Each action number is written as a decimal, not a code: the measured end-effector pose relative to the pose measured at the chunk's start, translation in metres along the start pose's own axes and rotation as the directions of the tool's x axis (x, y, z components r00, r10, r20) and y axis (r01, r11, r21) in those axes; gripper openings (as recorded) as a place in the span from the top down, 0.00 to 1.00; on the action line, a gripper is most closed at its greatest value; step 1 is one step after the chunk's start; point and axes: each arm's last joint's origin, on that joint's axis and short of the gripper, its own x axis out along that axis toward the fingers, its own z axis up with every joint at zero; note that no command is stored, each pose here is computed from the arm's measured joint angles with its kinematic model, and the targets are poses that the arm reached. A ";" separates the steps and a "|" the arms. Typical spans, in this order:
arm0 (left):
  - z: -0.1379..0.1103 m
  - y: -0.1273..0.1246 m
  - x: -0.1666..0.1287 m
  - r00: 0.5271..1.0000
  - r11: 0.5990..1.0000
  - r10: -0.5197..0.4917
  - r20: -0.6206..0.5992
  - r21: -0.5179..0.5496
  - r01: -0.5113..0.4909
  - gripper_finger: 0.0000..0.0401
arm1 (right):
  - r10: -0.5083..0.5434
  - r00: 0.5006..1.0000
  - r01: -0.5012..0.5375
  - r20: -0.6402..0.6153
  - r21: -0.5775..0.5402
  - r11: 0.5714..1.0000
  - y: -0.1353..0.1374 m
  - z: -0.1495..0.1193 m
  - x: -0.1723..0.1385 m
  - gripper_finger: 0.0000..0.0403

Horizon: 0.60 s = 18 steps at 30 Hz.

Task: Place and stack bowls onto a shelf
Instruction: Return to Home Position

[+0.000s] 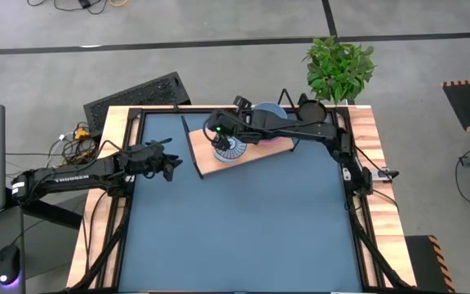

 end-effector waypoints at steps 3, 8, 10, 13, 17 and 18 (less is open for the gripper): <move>0.000 0.000 0.000 1.000 1.000 0.005 0.003 -0.002 -0.005 0.65 | 0.001 1.000 -0.001 -0.002 0.000 1.000 0.001 0.000 0.003 0.81; 0.000 0.000 0.000 1.000 1.000 0.000 -0.001 -0.004 0.000 0.65 | 0.007 0.999 -0.008 -0.039 -0.016 1.000 0.006 -0.006 0.019 0.83; 0.000 0.000 0.000 1.000 1.000 0.000 -0.002 -0.004 0.000 0.65 | 0.014 0.999 -0.015 -0.029 -0.005 1.000 0.008 -0.005 0.025 0.83; 0.000 0.000 0.000 1.000 1.000 0.000 -0.001 -0.005 0.000 0.65 | 0.032 0.997 -0.033 -0.067 -0.021 0.999 0.007 -0.009 0.031 0.83; 0.000 0.000 0.000 1.000 1.000 0.001 -0.003 -0.004 -0.001 0.65 | 0.119 0.990 -0.119 -0.072 0.000 0.993 0.006 -0.009 0.040 0.83; 0.000 0.000 0.000 1.000 1.000 0.003 -0.005 -0.004 -0.003 0.65 | 0.123 0.989 -0.124 -0.080 -0.005 0.992 0.005 -0.010 0.043 0.83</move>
